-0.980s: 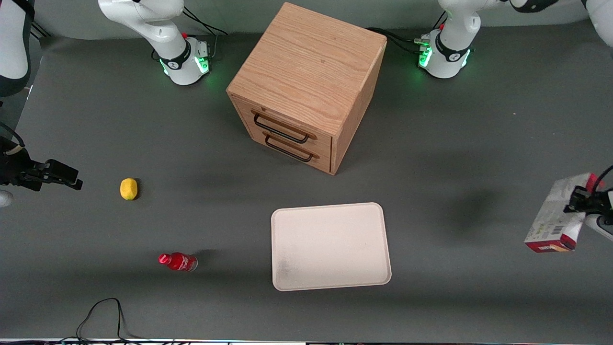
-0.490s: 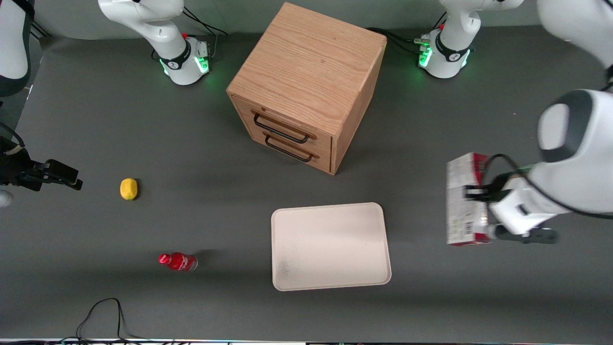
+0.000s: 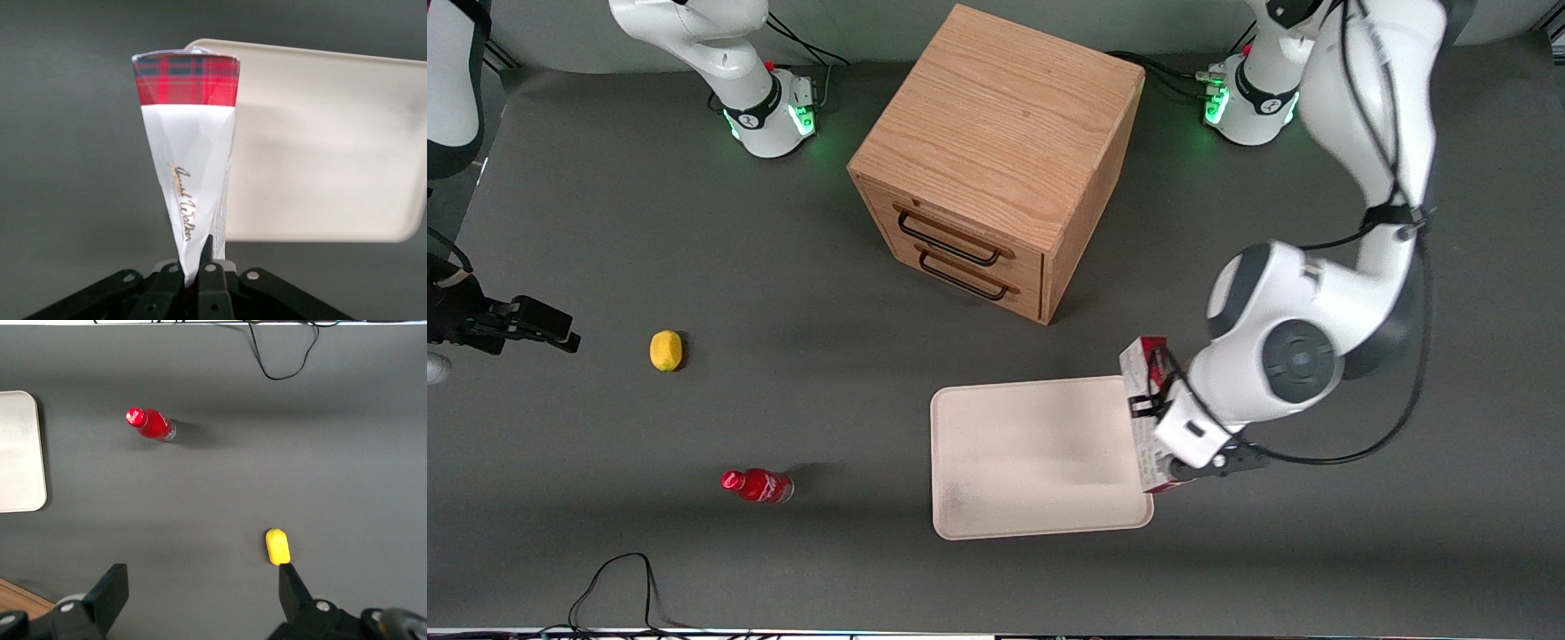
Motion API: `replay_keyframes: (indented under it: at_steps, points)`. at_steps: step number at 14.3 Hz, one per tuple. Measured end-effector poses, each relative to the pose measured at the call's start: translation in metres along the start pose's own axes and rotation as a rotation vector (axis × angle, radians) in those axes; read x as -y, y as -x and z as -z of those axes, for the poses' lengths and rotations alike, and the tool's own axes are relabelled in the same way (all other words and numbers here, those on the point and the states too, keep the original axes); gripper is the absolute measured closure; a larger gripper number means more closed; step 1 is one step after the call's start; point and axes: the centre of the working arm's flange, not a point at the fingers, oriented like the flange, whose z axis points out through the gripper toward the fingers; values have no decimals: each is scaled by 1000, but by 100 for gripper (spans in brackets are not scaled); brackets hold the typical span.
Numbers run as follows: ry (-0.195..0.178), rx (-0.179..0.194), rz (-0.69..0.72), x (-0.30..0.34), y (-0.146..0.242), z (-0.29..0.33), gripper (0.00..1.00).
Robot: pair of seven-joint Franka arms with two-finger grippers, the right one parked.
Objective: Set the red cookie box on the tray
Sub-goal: 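Lower the cookie box onto the tray and open the left gripper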
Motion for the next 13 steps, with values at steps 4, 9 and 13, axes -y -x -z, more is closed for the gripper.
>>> replay_keyframes:
  at_steps: [4,9,13]
  points:
    - [-20,-1,19,-7,-10,-84,96]
    - [-52,-8,5,-6,-12,-110,96]
    - [-88,-38,-22,-6,-12,-113,70]
